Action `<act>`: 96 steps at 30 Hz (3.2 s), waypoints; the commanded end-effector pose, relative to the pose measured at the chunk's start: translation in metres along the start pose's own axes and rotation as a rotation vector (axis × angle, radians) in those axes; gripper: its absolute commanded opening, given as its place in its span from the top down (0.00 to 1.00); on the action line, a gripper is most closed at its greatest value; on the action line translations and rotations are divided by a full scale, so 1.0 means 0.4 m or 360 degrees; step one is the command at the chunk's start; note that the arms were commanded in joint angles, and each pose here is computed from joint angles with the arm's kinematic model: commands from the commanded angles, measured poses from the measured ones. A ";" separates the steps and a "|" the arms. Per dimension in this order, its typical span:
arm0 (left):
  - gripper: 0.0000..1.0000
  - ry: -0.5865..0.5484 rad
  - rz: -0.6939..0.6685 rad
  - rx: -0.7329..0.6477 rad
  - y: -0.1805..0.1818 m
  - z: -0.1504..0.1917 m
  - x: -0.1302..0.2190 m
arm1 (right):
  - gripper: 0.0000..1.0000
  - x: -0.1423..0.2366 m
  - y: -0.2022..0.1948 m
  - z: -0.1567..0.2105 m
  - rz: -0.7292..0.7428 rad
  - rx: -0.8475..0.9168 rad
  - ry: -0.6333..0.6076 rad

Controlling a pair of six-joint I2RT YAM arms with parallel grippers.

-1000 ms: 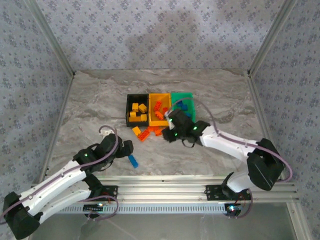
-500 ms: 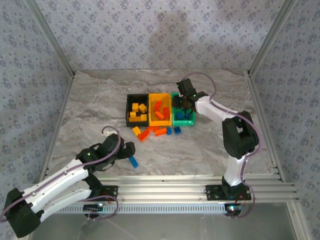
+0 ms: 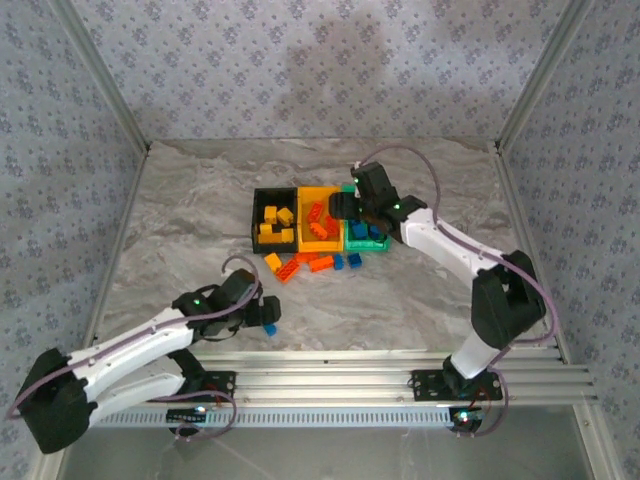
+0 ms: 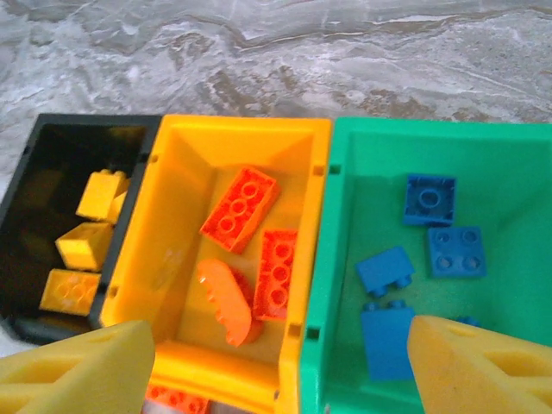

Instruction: Sort the legos into containers by color

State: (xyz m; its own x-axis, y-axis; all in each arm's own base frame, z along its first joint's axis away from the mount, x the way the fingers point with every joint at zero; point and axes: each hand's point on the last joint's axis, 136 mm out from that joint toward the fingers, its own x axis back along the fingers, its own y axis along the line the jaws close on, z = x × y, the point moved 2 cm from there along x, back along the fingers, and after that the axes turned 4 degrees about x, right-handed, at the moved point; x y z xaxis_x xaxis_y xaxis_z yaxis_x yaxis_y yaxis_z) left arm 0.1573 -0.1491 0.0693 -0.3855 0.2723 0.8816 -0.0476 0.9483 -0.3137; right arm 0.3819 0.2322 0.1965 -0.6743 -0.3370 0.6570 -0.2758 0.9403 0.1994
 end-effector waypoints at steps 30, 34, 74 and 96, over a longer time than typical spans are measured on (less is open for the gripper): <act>0.83 0.0027 0.0150 -0.0375 -0.229 -0.104 0.051 | 0.20 0.174 -0.096 0.181 0.0102 -0.0158 -0.0060; 0.84 -0.0122 0.0244 -0.0481 -0.375 -0.220 0.047 | 0.20 0.191 -0.124 0.215 0.0153 -0.0185 -0.0044; 0.01 -0.0591 0.0733 -0.0555 -0.774 -0.509 0.170 | 0.15 0.192 -0.115 0.325 -0.0008 -0.0182 0.0037; 0.01 -0.0627 0.0375 -0.0099 -0.163 -0.175 0.214 | 0.27 -0.045 -0.081 0.336 0.0161 -0.0140 0.0164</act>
State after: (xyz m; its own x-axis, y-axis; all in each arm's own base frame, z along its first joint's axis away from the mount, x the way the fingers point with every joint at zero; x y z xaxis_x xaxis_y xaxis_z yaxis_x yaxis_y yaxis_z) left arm 0.1942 -0.1885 0.1950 -0.6809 0.4490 0.5785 0.1971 0.8732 -0.4457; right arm 0.2945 0.1981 0.0734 -0.5772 -0.2584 0.7747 -0.1833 0.9654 0.1854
